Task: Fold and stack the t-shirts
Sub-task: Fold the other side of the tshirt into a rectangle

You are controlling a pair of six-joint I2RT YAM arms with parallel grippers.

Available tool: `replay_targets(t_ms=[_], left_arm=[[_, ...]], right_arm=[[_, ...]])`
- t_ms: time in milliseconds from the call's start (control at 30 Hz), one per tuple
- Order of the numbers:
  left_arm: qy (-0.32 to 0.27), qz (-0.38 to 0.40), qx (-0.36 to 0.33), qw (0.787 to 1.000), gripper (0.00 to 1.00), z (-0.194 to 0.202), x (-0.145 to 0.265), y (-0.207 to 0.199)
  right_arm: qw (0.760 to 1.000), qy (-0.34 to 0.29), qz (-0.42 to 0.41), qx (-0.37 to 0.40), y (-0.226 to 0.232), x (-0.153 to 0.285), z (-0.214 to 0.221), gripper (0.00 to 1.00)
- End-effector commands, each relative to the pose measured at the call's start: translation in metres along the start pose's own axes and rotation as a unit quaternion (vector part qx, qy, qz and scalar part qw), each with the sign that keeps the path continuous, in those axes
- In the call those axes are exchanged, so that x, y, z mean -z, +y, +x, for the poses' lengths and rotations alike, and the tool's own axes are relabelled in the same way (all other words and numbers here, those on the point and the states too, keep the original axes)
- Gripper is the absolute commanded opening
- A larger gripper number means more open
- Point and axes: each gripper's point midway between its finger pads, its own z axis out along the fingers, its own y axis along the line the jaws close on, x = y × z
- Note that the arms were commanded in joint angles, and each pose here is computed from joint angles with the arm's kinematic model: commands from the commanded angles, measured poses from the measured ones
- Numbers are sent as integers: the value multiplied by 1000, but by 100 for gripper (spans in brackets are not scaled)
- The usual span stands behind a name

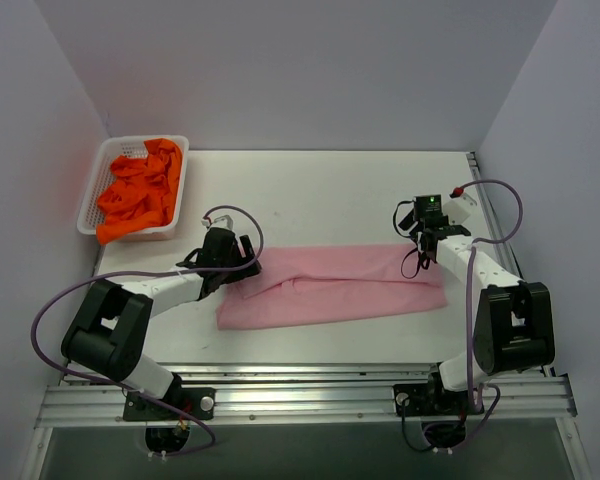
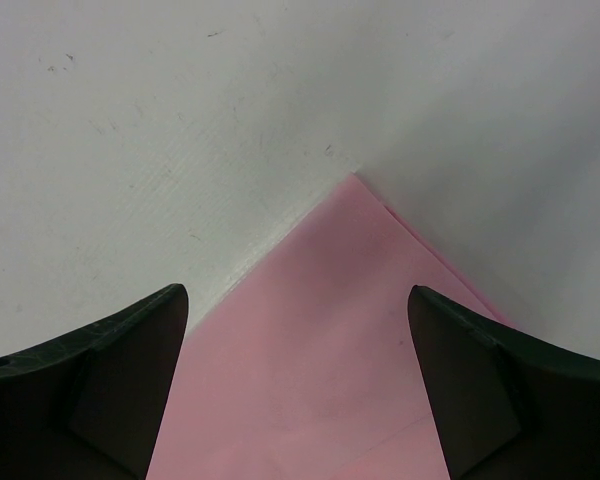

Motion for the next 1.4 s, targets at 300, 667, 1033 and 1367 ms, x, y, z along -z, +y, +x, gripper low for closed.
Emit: replay_targets(t_ms=[300,667,1033,1367], left_arm=[[-20,46,7,999,77,-12,9,-17],[-10,48,7,999,63,-5,7,-18],[-5,42,6,999,5,-4,7,-17],[-25,6,3,1000,2,-11,21,-10]], right_arm=[[1000,-22,13,1,2,-2,-12,86],[1000,-20,18,3,-1,-5,-9,84],[1000,-16,23,9,-3,-10,-4,82],[1000,-13,25,10,-4,-11,-1,81]])
